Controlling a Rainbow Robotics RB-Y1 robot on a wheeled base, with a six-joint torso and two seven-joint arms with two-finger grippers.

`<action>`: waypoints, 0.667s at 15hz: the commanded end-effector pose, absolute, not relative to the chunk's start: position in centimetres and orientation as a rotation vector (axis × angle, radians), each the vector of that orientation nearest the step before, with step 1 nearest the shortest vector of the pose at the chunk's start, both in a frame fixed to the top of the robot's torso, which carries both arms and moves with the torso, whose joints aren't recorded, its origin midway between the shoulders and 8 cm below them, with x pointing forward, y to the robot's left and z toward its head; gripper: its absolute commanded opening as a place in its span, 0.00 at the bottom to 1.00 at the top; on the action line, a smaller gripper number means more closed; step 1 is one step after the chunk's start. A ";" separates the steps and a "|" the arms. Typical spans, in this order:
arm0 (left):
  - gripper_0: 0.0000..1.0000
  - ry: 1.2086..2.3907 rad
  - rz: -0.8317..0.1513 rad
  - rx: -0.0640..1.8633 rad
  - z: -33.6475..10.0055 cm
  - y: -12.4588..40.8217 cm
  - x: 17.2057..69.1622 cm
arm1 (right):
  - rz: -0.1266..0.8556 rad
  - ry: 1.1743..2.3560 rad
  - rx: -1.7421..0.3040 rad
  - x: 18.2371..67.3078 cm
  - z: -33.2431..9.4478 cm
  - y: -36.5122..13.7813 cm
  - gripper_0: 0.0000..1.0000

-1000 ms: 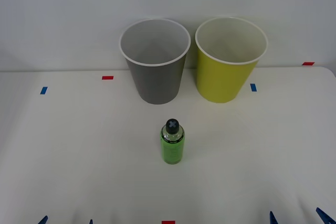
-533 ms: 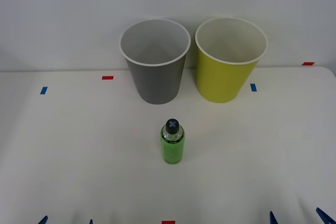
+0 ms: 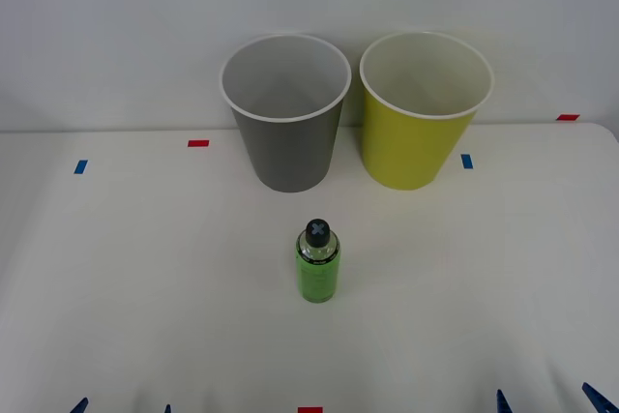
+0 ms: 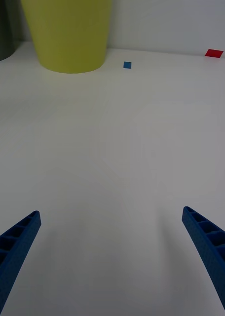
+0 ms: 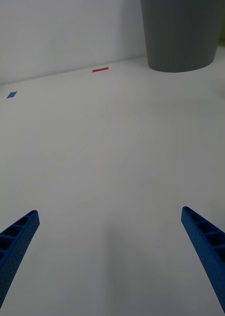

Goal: Put cans in the gray bin and PET bottles in the light green bin.

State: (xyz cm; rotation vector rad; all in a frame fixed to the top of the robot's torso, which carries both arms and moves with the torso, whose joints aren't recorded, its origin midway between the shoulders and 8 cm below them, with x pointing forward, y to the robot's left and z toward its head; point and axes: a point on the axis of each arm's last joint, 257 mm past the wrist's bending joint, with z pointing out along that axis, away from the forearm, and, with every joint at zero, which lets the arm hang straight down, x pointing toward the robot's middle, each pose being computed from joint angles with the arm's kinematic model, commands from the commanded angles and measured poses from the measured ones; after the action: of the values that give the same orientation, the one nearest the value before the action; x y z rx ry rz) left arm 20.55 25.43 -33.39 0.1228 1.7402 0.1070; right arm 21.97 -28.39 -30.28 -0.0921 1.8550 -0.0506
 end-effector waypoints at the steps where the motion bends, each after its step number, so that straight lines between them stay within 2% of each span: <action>1: 1.00 1.740 0.107 0.123 -33.4 25.4 20.5 | -0.051 1.855 -0.092 22.0 -30.3 -28.4 1.00; 10: 1.00 1.740 0.107 0.123 -33.4 25.4 20.5 | -0.051 1.855 -0.092 22.0 -30.3 -28.4 1.00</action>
State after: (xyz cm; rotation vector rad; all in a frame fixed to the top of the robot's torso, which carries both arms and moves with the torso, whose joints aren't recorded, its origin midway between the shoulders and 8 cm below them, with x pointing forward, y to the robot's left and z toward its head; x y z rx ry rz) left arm 20.55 25.43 -33.39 0.1228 1.7402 0.1070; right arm 21.97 -28.39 -30.28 -0.0921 1.8550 -0.0506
